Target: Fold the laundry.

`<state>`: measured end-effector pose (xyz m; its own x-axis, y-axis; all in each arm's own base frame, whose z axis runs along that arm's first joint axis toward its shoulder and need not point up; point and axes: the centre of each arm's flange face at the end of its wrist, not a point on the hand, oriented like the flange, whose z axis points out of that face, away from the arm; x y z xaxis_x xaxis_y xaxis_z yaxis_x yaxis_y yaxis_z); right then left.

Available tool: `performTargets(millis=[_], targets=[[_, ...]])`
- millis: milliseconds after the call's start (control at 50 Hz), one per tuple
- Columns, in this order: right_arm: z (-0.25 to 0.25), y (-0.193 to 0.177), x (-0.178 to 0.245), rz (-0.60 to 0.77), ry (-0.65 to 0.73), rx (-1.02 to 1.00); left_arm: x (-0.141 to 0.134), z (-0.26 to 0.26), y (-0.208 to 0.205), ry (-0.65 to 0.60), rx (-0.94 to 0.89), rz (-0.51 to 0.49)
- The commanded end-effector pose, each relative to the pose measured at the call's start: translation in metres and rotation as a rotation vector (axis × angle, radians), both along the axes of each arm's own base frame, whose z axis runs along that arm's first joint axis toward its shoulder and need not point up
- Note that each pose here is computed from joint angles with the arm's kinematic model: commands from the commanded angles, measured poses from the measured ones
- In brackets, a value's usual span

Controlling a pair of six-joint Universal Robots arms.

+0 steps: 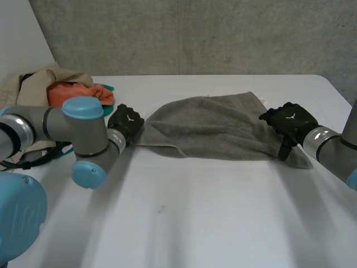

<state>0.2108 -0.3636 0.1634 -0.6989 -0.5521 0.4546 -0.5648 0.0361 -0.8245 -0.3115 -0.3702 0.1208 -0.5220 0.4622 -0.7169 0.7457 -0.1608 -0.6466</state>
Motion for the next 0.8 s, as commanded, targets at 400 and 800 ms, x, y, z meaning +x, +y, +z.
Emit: performTargets(millis=[400, 800], targets=[[0.022, 0.059, 0.010, -0.087, -0.226, 0.419, 0.029, 0.162, 0.083, 0.220, 0.107, -0.071], [0.004, 0.073, 0.025, 0.007, -0.125, 0.379, 0.050, 0.051, 0.038, 0.209, 0.388, 0.125]])
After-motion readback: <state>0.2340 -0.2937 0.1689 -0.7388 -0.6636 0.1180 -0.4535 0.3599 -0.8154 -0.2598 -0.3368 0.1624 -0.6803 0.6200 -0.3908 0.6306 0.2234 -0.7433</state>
